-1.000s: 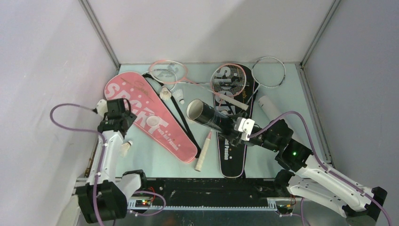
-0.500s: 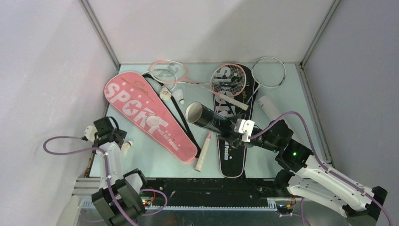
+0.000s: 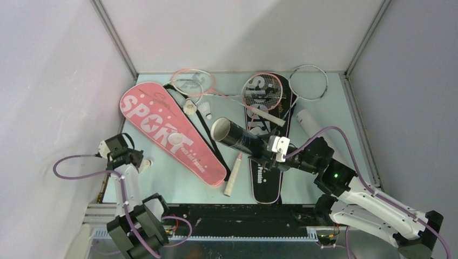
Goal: Pack up the badminton gear
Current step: Pick up the shuttlecock at the center of the board, then place the shuttlecock at the shuttle tube.
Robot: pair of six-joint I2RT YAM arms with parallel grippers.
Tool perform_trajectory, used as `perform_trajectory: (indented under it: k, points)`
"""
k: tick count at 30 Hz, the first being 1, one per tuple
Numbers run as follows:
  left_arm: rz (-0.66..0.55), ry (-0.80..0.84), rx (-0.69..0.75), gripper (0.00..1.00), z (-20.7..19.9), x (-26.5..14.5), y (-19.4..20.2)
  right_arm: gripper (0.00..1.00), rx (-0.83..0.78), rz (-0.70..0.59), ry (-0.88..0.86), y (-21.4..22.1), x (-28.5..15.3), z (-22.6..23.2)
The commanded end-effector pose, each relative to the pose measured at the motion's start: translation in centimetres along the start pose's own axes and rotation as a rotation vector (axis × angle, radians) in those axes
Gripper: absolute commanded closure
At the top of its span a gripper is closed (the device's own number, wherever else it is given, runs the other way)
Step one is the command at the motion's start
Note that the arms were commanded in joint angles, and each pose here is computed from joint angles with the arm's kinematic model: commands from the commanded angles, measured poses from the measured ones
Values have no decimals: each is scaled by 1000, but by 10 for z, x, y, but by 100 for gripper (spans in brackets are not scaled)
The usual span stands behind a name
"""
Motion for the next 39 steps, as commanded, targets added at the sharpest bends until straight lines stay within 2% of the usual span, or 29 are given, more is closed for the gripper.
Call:
perform_trajectory:
  k: [1, 8, 11, 19, 25, 27, 31, 39]
  points:
    - [4, 90, -3, 100, -11, -4, -2, 75, -24, -108, 47, -27, 2, -12]
    - [-39, 207, 38, 100, -41, -39, -23, 75, -12, -92, 39, -24, 5, -10]
    - [-22, 231, 83, 100, -52, -53, -24, 75, -9, -73, 22, -19, 8, -7]
    - [12, 484, 296, 100, -108, -115, -23, 76, -83, 79, 61, 8, 18, -8]
    - [147, 778, 475, 100, -153, -174, -2, 76, -158, 263, 146, 39, 20, -19]
    - [268, 883, 603, 100, -162, -199, 22, 75, -164, 322, 151, 49, 19, -19]
    - [415, 1025, 783, 100, -173, -238, 51, 74, -178, 381, 154, 61, 20, -18]
    - [560, 1333, 835, 100, -170, -307, 66, 74, -141, 392, 167, 69, 19, -13]
Point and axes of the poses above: each gripper's point midway between its finger pads, its own x axis out along the fingers, its own z axis along the line the jaws close on, y = z × x, the point moved 6 cm from there along -x, back along the fingers, and after that the axes turned 8 degrees about -x, right-handed, at the moved point
